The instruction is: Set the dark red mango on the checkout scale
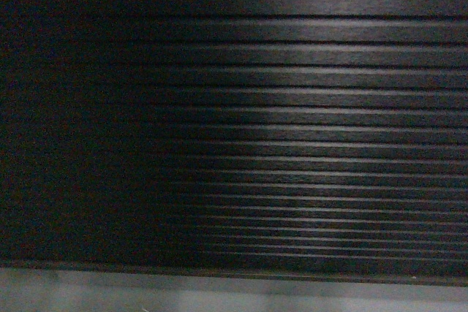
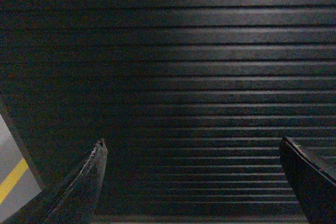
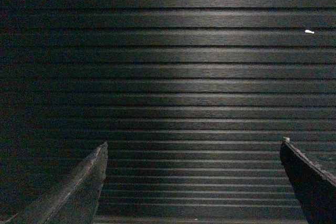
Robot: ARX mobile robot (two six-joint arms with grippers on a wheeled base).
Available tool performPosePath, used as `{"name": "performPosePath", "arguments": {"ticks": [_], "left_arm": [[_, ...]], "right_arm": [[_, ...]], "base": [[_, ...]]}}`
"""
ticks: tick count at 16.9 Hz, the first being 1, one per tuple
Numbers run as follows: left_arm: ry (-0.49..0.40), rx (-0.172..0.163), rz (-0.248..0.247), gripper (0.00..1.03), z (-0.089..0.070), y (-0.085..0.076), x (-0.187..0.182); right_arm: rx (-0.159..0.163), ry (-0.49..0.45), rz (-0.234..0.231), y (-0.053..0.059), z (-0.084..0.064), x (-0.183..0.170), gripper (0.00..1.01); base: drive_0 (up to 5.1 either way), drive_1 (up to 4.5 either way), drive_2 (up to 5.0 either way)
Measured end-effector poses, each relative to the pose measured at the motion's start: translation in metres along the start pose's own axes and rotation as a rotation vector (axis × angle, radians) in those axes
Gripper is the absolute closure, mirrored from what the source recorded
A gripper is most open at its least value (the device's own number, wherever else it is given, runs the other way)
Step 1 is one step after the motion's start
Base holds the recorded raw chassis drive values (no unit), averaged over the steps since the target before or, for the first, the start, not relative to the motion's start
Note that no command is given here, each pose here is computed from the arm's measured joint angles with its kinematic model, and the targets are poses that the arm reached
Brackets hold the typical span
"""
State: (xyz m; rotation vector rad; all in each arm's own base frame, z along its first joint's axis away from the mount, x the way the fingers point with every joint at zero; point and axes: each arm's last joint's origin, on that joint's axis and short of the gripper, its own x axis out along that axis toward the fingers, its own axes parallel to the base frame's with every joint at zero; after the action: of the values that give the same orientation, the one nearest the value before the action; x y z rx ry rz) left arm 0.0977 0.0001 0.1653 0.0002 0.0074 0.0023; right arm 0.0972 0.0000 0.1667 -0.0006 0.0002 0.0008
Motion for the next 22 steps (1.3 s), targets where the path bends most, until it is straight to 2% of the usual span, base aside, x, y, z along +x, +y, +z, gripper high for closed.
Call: {"name": "performPosePath", "arguments": {"ticks": [22], "left_arm": [[-0.003,0.0,-0.001,0.05,0.0003,0.0,0.0]], "right_arm": [[0.0,-0.003,-0.001,0.0,0.0003,0.0,0.03]], "base": [[0.0,0.0,0.0]]}}
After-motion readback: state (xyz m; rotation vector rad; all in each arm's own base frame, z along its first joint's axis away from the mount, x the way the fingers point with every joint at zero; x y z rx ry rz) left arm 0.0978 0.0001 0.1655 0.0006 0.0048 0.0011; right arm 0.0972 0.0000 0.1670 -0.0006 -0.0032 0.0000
